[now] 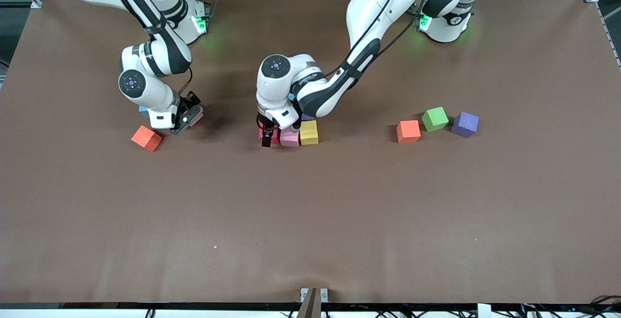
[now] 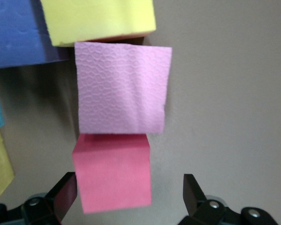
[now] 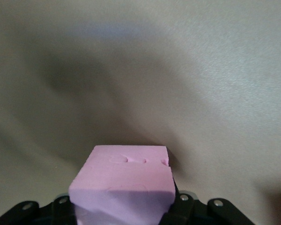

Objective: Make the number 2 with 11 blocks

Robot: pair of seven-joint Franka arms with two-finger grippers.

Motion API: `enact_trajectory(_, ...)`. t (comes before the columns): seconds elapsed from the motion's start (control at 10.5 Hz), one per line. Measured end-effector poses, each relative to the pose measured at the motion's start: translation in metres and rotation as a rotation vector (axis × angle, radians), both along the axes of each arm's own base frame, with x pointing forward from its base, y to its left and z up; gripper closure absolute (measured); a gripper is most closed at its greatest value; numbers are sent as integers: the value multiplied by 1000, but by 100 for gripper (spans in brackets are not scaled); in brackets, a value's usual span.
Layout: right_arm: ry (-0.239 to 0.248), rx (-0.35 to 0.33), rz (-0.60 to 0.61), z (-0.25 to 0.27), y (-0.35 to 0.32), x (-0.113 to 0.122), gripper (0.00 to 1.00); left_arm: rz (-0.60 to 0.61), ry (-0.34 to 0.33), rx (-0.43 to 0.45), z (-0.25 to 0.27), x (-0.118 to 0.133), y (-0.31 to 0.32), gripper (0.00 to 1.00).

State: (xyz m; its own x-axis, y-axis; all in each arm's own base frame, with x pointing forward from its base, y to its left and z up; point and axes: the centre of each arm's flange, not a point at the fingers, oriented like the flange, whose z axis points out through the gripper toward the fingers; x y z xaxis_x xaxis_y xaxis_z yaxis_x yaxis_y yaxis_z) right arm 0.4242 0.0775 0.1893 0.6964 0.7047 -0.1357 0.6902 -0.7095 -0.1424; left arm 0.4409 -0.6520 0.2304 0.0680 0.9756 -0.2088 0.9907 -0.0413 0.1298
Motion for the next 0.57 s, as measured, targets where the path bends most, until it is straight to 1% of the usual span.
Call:
enact_trajectory(0.1, -10, -7, -1, 15, 0, 11, 37, 1, 1, 14, 14, 1, 1, 0)
enact_trajectory(0.19, -23, -15, -4, 38, 1, 27, 37, 10, 7, 43, 24, 6, 8, 0)
enact_trajectory(0.29, -42, -18, -7, 60, 3, 44, 37, 31, 12, 65, 31, 18, 20, 0)
enact_trajectory(0.48, -85, -14, -40, 104, 11, 81, 37, 58, 16, 104, 40, 60, 66, 0)
enact_trajectory(0.57, -101, -12, -79, 128, 25, 99, 37, 59, 16, 124, 45, 84, 99, 0)
